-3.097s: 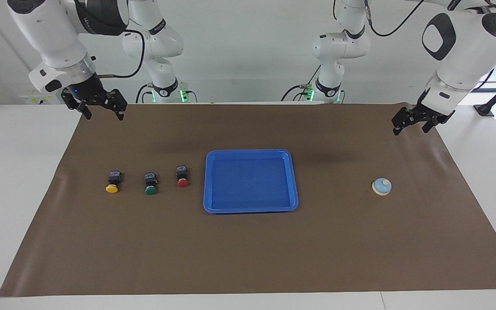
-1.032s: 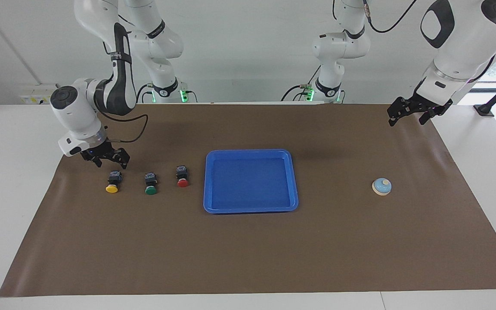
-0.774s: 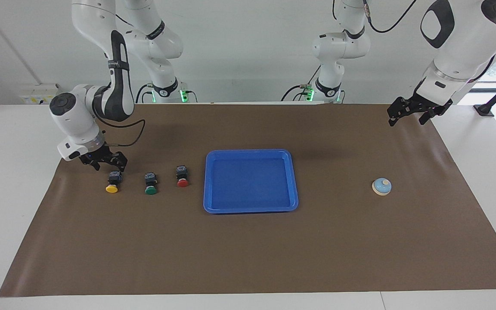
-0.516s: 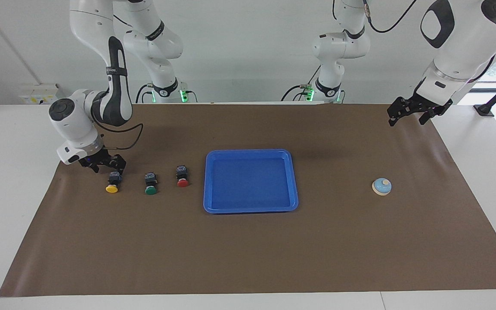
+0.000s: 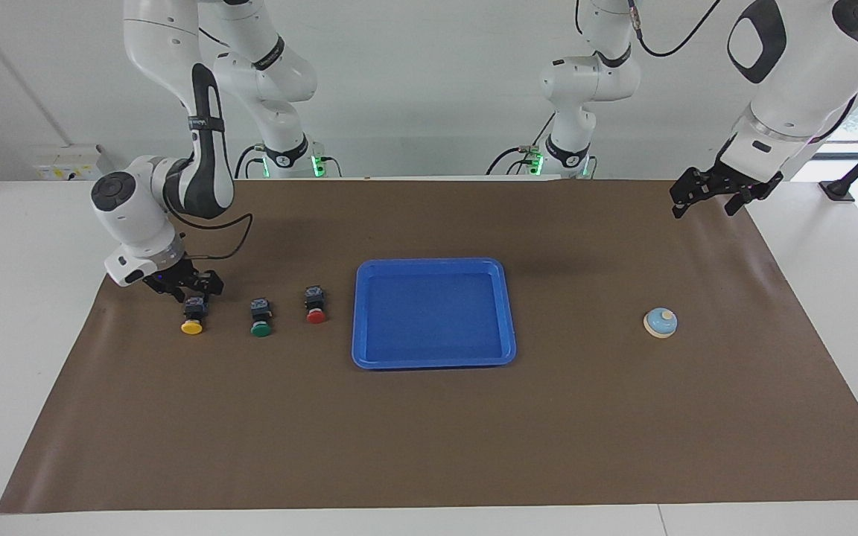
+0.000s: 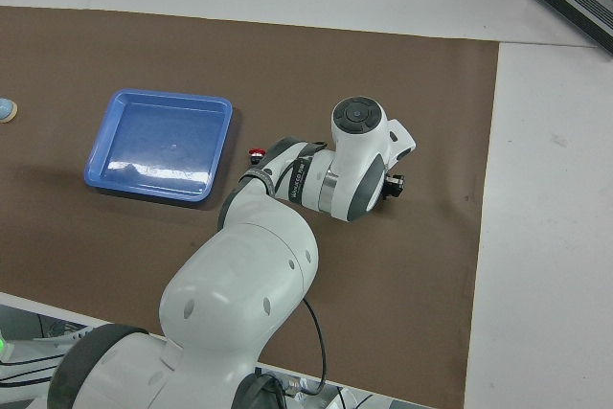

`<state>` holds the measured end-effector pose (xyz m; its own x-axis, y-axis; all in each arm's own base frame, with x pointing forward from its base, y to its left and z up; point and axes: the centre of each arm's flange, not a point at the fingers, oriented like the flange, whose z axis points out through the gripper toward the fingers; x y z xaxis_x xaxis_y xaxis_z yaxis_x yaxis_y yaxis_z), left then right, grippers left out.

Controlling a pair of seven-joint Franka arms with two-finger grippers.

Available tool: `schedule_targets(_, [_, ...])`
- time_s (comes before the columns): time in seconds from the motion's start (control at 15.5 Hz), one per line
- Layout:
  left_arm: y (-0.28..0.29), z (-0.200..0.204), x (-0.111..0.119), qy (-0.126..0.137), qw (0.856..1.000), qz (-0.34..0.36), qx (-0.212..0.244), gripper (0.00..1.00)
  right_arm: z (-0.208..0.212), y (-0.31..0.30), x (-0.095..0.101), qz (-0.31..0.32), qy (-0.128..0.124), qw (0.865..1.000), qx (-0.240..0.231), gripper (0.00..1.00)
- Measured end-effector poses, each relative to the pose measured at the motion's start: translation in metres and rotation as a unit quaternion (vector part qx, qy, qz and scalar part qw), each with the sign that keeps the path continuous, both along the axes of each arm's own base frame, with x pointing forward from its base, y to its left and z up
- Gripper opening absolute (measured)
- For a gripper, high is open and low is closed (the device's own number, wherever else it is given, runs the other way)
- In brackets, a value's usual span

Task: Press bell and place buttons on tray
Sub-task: 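Close the right gripper on the yellow-capped button and lift it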

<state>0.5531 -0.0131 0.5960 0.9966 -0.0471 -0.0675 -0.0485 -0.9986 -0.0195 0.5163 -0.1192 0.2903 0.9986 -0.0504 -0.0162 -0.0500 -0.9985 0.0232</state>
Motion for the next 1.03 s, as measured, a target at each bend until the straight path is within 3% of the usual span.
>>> schedule_targets(0.26, [0.000, 0.000, 0.000, 0.000, 1.000, 0.000, 0.000, 1.00, -0.001, 0.004, 0.001, 0.004, 0.001, 1.000, 0.000, 0.59])
schedule_targets(0.52, [0.000, 0.000, 0.000, 0.000, 1.000, 0.000, 0.000, 1.00, -0.002, 0.011, 0.003, 0.011, 0.001, 1.000, 0.000, 0.96])
schedule_targets(0.58, [0.000, 0.000, 0.000, 0.000, 1.000, 0.000, 0.000, 1.00, -0.002, 0.014, 0.003, 0.013, 0.002, 1.000, 0.000, 0.99])
schedule_targets(0.97, [0.000, 0.000, 0.000, 0.000, 1.000, 0.000, 0.000, 1.00, -0.004, 0.015, 0.005, 0.015, -0.003, 1.000, -0.001, 0.97])
schedule_targets(1.03, [0.000, 0.000, 0.000, 0.000, 1.000, 0.000, 0.000, 1.00, -0.004, 0.014, 0.006, 0.015, -0.005, 1.000, -0.001, 0.89])
